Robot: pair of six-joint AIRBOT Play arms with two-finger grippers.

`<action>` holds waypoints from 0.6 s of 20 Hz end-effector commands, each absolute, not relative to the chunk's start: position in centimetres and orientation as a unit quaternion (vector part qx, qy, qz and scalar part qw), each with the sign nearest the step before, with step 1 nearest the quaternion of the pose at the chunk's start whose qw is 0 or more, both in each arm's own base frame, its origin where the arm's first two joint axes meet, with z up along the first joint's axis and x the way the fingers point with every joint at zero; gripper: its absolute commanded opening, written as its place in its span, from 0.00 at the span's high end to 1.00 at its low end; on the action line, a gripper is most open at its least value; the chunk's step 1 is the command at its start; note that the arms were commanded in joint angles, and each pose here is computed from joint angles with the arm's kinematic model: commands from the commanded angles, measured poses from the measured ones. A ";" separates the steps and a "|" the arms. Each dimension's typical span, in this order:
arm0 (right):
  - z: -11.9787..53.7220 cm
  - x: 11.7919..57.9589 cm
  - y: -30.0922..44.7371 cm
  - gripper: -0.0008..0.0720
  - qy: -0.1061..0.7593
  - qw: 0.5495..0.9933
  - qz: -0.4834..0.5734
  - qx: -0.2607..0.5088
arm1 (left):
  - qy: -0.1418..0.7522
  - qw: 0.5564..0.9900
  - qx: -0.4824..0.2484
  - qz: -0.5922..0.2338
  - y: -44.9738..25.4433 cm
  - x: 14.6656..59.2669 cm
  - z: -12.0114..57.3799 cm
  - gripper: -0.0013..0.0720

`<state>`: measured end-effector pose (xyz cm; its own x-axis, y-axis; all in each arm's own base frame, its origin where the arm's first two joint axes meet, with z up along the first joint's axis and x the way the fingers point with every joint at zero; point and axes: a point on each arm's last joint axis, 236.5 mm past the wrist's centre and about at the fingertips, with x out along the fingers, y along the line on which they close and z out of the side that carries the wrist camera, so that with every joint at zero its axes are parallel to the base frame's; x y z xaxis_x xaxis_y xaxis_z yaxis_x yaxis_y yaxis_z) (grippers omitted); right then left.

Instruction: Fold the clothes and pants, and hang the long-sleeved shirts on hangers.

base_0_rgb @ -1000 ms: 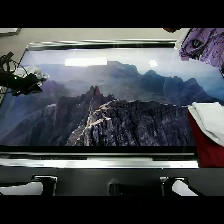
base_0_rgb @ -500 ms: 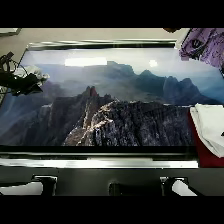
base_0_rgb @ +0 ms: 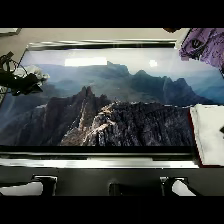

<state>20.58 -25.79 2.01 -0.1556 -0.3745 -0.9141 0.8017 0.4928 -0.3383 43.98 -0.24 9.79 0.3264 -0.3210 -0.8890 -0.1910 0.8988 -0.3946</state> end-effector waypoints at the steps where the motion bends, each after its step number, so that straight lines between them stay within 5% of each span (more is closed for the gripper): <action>1: 4.0 32.4 -20.6 0.74 0.528 0.780 -0.301 0.148 | 0.566 0.797 -0.204 -0.056 -1.0 44.5 10.4 0.95; 5: 5.9 40.9 -6.5 0.94 0.490 0.863 -0.104 0.069 | 0.528 0.843 -0.083 -0.065 -2.4 45.0 12.2 0.95; 8: 6.2 41.6 4.2 0.94 0.486 0.874 0.010 0.022 | 0.498 0.865 -0.013 -0.063 -3.6 44.1 13.1 0.95; 12: 7.2 39.5 13.0 0.94 0.477 0.872 0.106 -0.024 | 0.479 0.875 -0.009 -0.072 -4.6 42.4 13.1 0.95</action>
<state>40.70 6.08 6.21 0.5088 0.0490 -0.8595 -0.0410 0.9986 0.0327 42.96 -4.41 12.76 0.4834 -0.1623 -0.8602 0.0926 0.9866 -0.1341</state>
